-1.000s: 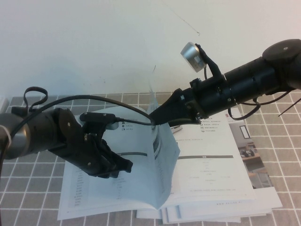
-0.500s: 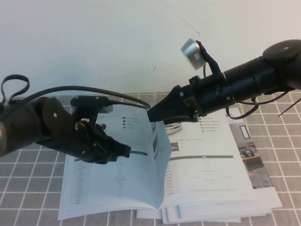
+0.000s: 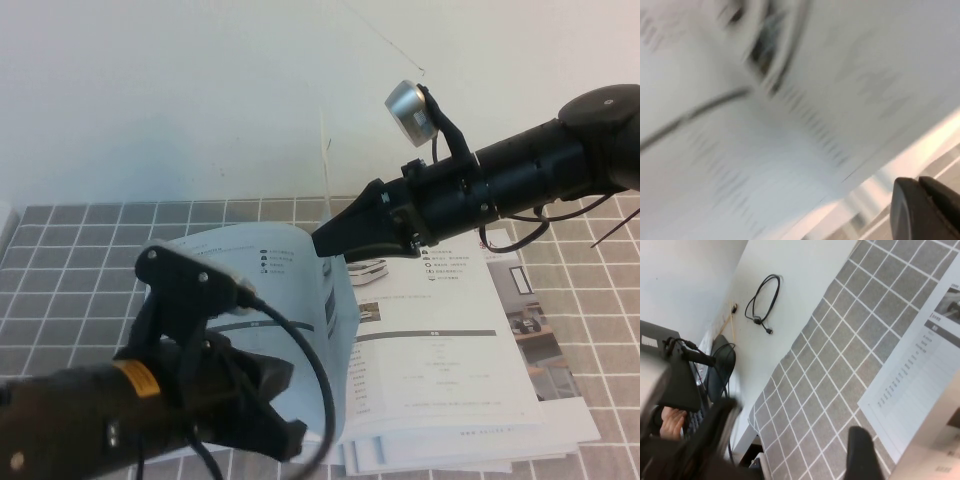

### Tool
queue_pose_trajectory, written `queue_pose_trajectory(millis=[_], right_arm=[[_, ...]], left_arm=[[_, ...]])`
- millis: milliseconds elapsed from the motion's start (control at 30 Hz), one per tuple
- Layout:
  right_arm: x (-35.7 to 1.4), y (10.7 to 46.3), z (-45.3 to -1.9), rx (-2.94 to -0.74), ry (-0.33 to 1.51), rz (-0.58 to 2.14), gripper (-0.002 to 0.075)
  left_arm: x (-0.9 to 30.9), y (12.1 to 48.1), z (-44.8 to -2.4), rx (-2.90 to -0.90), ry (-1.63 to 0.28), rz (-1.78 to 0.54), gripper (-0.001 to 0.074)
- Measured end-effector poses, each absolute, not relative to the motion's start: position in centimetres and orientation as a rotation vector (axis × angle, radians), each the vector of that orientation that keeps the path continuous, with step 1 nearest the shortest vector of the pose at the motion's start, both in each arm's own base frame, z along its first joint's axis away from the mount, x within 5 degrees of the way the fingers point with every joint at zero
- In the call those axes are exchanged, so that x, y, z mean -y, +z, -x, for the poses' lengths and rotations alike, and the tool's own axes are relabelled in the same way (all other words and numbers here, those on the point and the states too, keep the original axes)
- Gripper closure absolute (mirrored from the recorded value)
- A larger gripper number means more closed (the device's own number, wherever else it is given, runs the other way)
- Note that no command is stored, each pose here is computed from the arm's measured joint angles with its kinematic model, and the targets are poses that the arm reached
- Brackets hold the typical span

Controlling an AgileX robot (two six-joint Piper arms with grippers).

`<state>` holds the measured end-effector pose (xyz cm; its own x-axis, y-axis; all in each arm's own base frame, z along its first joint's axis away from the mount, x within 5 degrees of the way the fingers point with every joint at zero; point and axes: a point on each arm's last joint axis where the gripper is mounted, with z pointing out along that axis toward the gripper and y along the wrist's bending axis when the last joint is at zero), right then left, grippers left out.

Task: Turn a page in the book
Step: Open the closed book

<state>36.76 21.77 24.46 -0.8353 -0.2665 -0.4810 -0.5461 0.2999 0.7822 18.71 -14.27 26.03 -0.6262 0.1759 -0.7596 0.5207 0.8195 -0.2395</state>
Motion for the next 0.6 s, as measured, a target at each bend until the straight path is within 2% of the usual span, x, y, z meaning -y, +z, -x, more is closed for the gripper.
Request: queue_pose_trajectory(millis=[233,433,600], right_arm=[[-21.8,24.5,-36.8,-2.306,1.554,0.735,0.0319],[-21.8,24.6,-36.8,-2.303,1.56,0.729,0.0319],[-21.8,24.6,-36.8,-2.302,1.561,0.728,0.0319]], left_arm=[[18.1,26.4,-15.6,-1.956,-0.645,-0.68,0.0738],[21.3,24.9,-14.6,-1.885,-0.671,-0.747,0.0738],[22.8,22.7,-15.6,-1.895,-0.642,-0.665,0.0738]])
